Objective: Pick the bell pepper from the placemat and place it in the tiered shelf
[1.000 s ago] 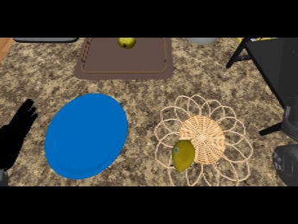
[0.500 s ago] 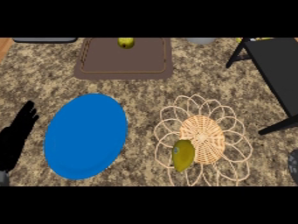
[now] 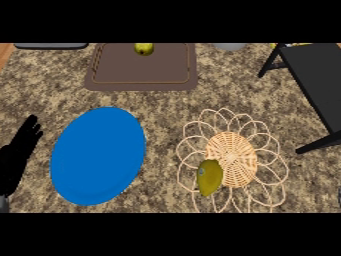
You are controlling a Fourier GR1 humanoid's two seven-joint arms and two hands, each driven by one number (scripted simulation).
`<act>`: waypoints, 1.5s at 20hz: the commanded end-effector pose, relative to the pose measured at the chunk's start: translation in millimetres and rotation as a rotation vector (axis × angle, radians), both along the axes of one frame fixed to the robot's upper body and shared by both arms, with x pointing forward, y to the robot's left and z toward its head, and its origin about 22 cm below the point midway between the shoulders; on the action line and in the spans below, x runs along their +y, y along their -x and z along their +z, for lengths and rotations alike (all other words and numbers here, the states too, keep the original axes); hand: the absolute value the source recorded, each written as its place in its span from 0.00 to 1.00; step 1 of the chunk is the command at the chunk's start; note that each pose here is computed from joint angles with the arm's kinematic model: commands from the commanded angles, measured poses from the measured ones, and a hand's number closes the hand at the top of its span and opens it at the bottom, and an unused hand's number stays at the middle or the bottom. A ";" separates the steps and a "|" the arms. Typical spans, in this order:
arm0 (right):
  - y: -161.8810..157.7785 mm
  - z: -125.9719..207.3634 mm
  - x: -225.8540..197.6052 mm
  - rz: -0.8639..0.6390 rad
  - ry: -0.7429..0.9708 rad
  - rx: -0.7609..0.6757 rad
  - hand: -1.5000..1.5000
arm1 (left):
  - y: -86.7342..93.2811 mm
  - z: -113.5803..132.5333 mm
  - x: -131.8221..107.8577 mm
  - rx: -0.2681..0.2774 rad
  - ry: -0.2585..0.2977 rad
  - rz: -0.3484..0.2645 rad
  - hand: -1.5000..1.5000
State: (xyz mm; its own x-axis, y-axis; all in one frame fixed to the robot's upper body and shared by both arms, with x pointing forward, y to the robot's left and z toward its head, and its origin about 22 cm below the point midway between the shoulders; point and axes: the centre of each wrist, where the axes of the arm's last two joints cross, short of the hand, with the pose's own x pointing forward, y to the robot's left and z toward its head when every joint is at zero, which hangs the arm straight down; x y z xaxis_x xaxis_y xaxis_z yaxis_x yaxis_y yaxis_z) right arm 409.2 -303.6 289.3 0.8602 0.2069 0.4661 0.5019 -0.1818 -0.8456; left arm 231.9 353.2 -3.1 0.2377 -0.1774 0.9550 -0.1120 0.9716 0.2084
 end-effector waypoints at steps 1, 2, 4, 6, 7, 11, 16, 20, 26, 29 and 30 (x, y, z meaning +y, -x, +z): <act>-3.7 -15.2 -14.8 -0.074 -0.051 0.058 0.00 | 7.3 7.2 -0.6 -0.005 -0.011 -0.005 0.50; 0.4 -15.4 -10.8 -0.049 -0.030 0.051 0.00 | -2.6 0.6 4.9 0.000 0.003 -0.002 0.50; 6.0 -34.3 -7.2 -0.049 -0.027 0.011 0.00 | 3.8 8.3 -8.6 -0.007 0.003 0.008 0.50; 6.7 -23.8 -13.8 -0.022 -0.021 -0.061 0.00 | 4.2 2.2 3.5 0.004 0.002 0.001 0.50; 8.5 -37.2 -22.6 -0.008 -0.017 -0.068 0.00 | -12.3 19.8 -11.0 0.004 0.009 -0.016 0.50; 17.8 -12.6 -13.2 0.021 -0.043 -0.225 0.00 | -8.3 -0.1 -6.4 0.016 0.008 0.009 0.50; 26.3 -2.3 -8.8 0.032 -0.119 -0.384 0.00 | -10.7 3.3 -14.6 0.001 -0.001 0.012 0.50; 55.4 26.2 3.4 0.068 -0.115 -0.537 0.00 | -1.9 6.0 -13.0 0.006 -0.006 0.012 0.50; 115.6 54.2 34.3 0.078 -0.027 -0.675 0.00 | 14.2 -9.7 -5.3 0.008 -0.004 0.014 0.50; 152.2 68.1 59.6 0.054 -0.016 -0.707 0.00 | -10.1 6.1 12.3 0.017 -0.005 0.029 0.50; 162.8 68.5 56.8 0.011 -0.022 -0.675 0.00 | 7.8 -4.8 10.1 0.018 0.017 0.027 0.50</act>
State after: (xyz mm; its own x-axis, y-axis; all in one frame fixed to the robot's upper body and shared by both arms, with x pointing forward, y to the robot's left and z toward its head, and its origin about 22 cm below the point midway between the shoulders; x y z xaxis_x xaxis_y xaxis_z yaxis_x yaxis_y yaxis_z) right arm 288.5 -263.3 344.1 0.3728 0.2935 0.8803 0.9279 -0.1271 -0.3506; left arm 231.1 358.4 -3.1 0.2535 -0.1750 0.9514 -0.1274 0.9689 0.2122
